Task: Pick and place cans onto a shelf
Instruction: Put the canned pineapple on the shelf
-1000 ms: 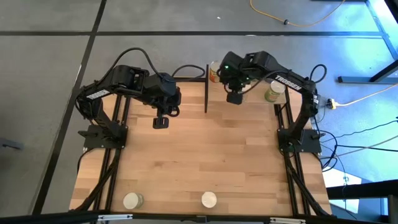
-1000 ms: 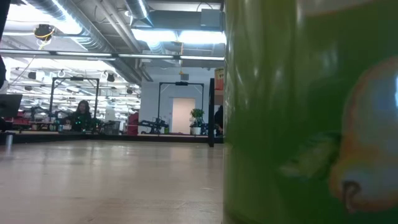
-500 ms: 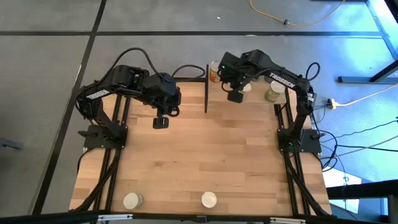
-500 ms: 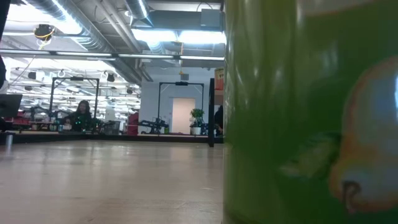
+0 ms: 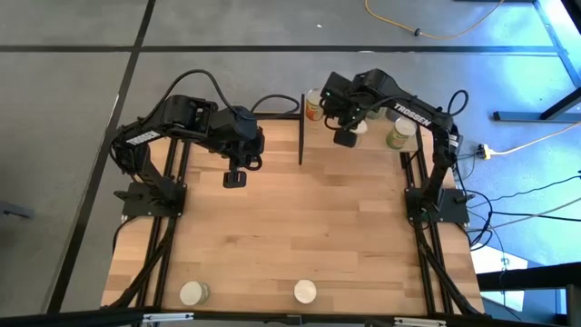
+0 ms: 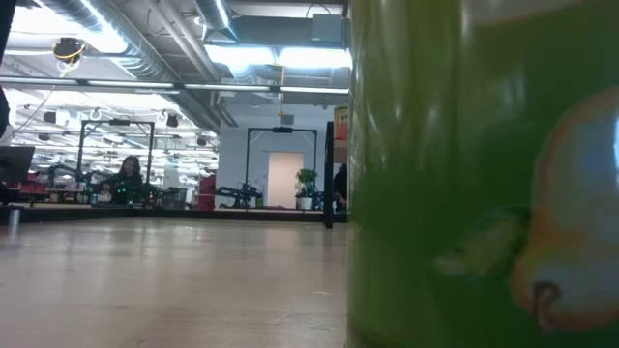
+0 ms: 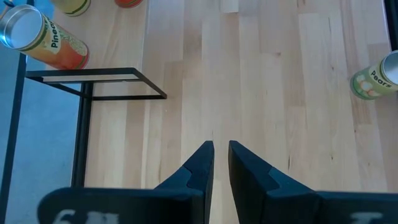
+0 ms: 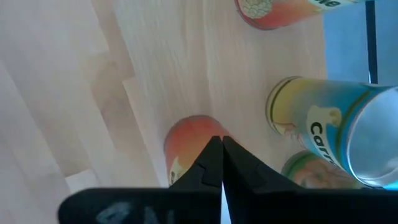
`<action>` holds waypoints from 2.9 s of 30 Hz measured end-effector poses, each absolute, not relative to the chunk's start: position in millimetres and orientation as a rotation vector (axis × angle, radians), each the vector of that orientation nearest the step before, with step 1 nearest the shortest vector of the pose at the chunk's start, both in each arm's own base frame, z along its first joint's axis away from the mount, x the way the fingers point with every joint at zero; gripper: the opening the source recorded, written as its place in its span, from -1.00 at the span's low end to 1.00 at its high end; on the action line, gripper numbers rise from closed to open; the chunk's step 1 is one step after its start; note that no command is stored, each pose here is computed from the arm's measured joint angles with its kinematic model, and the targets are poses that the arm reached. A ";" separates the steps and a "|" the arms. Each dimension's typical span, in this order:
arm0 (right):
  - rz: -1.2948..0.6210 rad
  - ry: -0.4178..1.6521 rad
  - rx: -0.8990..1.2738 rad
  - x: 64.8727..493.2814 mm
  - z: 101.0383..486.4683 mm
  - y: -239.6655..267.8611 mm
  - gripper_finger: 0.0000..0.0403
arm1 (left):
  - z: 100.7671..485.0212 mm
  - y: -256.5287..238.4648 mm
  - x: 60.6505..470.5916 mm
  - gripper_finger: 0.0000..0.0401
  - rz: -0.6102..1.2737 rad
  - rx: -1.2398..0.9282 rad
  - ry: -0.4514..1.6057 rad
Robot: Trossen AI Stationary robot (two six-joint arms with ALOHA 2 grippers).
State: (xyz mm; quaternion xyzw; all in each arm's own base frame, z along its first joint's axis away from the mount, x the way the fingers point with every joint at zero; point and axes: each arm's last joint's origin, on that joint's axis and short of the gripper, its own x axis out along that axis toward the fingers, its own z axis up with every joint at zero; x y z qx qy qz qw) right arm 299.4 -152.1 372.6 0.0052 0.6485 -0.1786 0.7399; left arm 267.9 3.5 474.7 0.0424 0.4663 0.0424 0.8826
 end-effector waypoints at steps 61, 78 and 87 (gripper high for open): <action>-0.407 1.484 0.012 319.1 351.7 -149.9 -1.00 | 474.7 4.0 267.9 -0.79 0.091 0.087 0.971; -0.373 1.618 0.016 283.6 329.2 -134.2 -1.00 | 474.8 6.7 267.7 -0.79 0.099 0.082 0.971; -0.371 1.649 0.026 266.3 323.7 -124.7 -1.00 | 474.8 20.8 267.0 -0.79 0.148 0.057 0.973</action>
